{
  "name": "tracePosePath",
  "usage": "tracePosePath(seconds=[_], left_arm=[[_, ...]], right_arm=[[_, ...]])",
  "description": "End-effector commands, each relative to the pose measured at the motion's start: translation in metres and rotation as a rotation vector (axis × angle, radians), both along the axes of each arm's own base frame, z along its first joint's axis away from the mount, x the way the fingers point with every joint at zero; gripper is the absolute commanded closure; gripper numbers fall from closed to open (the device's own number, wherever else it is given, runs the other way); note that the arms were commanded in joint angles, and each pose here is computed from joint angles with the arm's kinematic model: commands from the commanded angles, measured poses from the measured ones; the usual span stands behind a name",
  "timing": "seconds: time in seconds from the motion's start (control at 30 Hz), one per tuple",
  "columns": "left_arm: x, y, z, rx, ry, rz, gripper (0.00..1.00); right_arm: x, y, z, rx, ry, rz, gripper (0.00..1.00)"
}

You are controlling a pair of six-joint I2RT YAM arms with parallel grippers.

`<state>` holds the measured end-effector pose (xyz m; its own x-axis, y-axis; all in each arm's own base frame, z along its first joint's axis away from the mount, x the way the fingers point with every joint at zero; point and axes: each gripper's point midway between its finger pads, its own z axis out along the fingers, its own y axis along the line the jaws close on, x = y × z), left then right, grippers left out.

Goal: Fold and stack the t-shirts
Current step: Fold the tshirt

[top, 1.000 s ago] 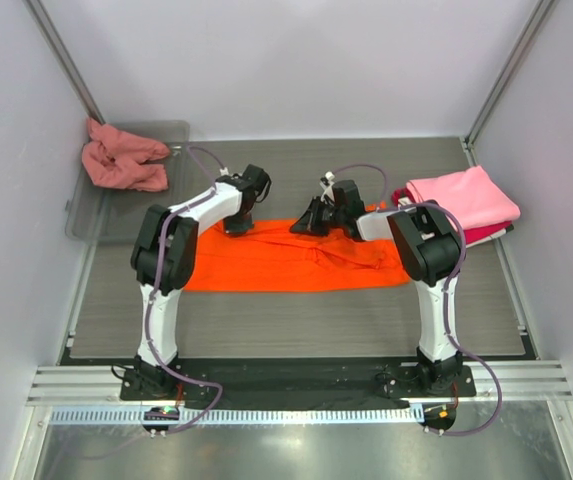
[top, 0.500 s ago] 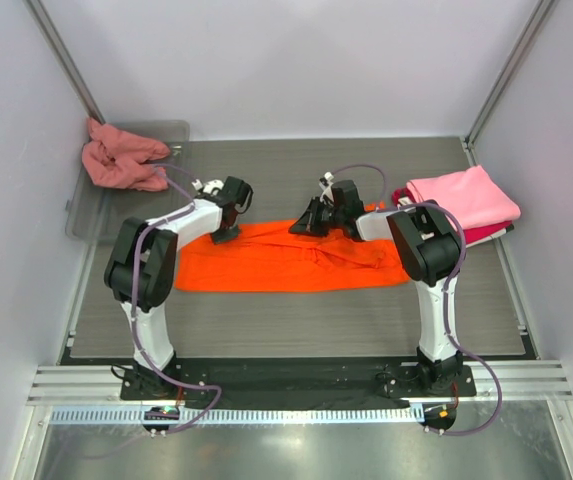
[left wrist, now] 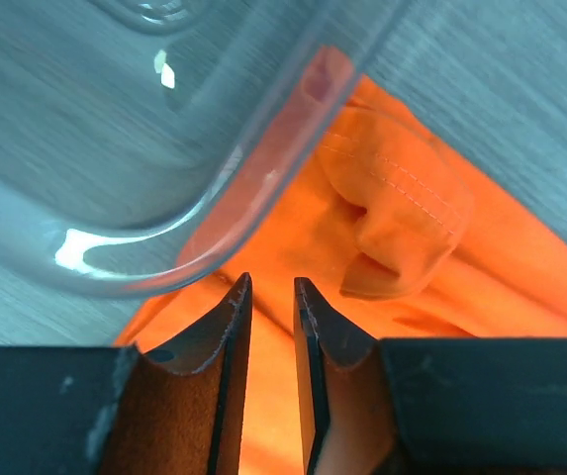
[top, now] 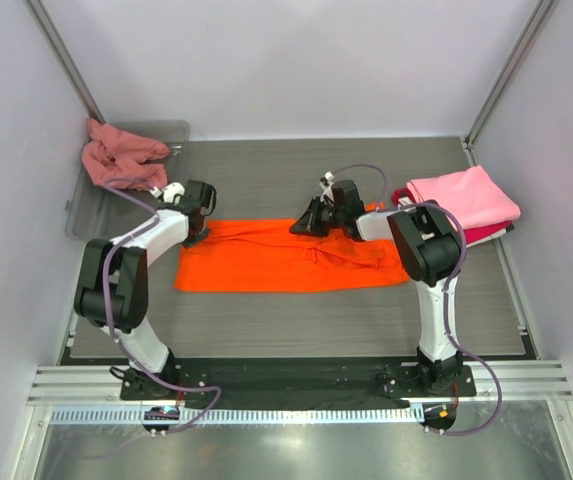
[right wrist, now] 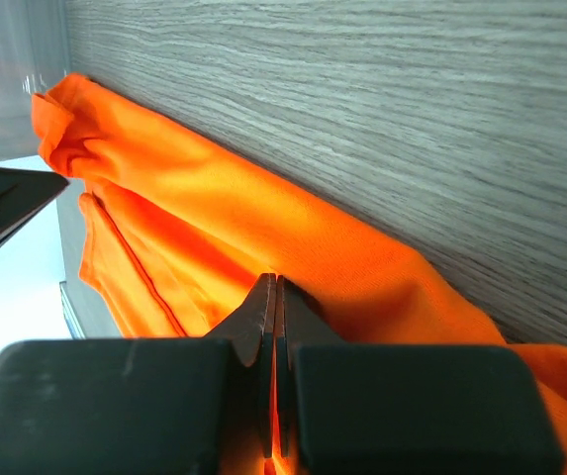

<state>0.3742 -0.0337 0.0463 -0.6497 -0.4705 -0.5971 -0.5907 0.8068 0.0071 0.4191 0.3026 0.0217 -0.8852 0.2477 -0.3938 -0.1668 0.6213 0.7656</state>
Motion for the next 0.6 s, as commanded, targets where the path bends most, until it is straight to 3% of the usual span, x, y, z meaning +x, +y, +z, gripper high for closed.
tracePosePath(seconds=[0.0, 0.2, 0.23, 0.33, 0.5, 0.57], left_arm=[[0.011, 0.012, 0.025, -0.004, -0.146, 0.079, 0.75], [-0.004, 0.023, 0.04, 0.002, -0.243, 0.11, 0.73], [-0.004, 0.018, 0.04, -0.023, -0.254, 0.092, 0.59], [-0.001, 0.004, 0.047, -0.095, -0.309, 0.019, 0.32], [0.008, -0.018, 0.057, -0.033, -0.316, -0.103, 0.18], [0.016, -0.027, 0.059, 0.018, -0.304, -0.127, 0.18]], right_arm=[[-0.003, -0.019, -0.017, -0.093, 0.034, -0.05, 0.99], [-0.003, -0.021, -0.016, -0.094, 0.031, -0.055, 0.99], [-0.002, -0.02, -0.015, -0.092, 0.029, -0.054, 0.99], [-0.003, -0.02, -0.015, -0.09, 0.026, -0.052, 0.99], [-0.002, -0.02, -0.016, -0.089, 0.026, -0.051, 0.99], [-0.003, -0.02, -0.017, -0.089, 0.029, -0.049, 0.99]])
